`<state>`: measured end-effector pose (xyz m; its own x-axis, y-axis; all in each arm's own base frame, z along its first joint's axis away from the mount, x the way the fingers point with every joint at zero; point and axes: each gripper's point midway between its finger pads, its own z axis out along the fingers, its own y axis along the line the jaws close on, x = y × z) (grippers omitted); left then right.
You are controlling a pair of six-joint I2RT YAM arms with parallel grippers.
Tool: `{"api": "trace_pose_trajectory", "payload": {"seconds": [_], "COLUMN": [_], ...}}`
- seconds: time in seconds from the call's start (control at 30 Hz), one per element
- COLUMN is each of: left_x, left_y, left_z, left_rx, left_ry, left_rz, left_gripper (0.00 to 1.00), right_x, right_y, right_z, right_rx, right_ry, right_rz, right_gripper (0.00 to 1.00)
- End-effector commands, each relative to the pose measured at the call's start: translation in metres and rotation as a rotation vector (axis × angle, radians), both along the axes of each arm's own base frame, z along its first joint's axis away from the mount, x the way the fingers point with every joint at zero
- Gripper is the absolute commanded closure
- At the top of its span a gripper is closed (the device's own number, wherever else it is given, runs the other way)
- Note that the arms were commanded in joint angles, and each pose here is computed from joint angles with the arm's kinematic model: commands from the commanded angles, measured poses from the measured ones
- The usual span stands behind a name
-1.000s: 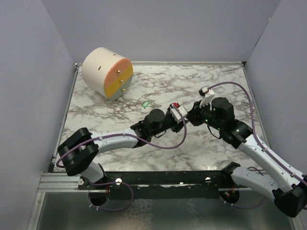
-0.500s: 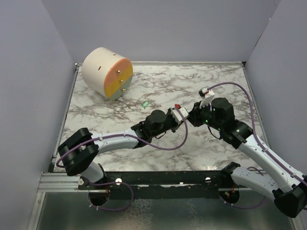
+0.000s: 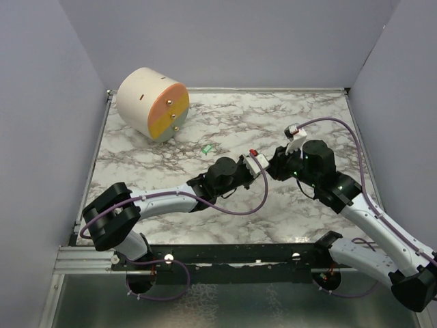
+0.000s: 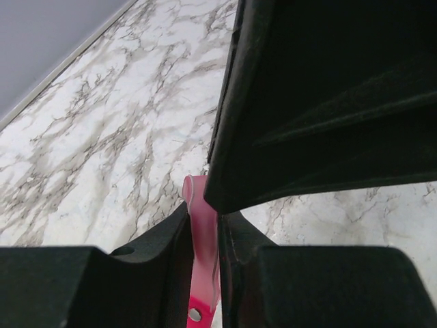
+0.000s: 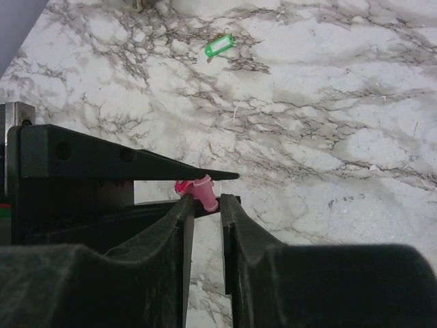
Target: Put the keys on the keyring
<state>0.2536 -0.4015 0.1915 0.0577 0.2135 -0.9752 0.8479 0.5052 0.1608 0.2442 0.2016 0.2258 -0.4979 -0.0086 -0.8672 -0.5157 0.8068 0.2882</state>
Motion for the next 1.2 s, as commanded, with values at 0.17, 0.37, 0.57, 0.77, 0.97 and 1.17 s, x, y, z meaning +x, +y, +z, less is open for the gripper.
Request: {"api": "trace_pose_trajectory", "payload": {"seconds": [0.17, 0.37, 0.57, 0.77, 0.97, 1.17], "left_x": [0.017, 0.030, 0.041, 0.045, 0.046, 0.046], "left_y": [0.005, 0.011, 0.015, 0.008, -0.006, -0.011], "left_z": [0.021, 0.035, 0.066, 0.086, 0.091, 0.090], "left_rx": [-0.028, -0.039, -0.111, -0.166, -0.191, -0.197], "left_ry": [-0.032, -0.048, -0.047, -0.017, 0.025, 0.044], "left_rz": [0.102, 0.182, 0.268, 0.283, 0.262, 0.250], "left_gripper": [0.83, 0.83, 0.84, 0.84, 0.84, 0.85], "right_x": [0.004, 0.002, -0.008, -0.012, -0.006, -0.006], "right_y": [-0.014, -0.032, -0.040, -0.022, -0.007, -0.008], "right_z": [0.037, 0.040, 0.028, 0.006, -0.014, -0.011], "right_rx": [0.063, 0.076, 0.131, 0.177, 0.277, 0.401], "right_ry": [-0.089, -0.119, -0.183, -0.194, -0.232, -0.319], "right_rz": [-0.104, -0.184, -0.193, -0.097, -0.067, -0.088], "right_gripper": [0.67, 0.53, 0.37, 0.38, 0.41, 0.45]}}
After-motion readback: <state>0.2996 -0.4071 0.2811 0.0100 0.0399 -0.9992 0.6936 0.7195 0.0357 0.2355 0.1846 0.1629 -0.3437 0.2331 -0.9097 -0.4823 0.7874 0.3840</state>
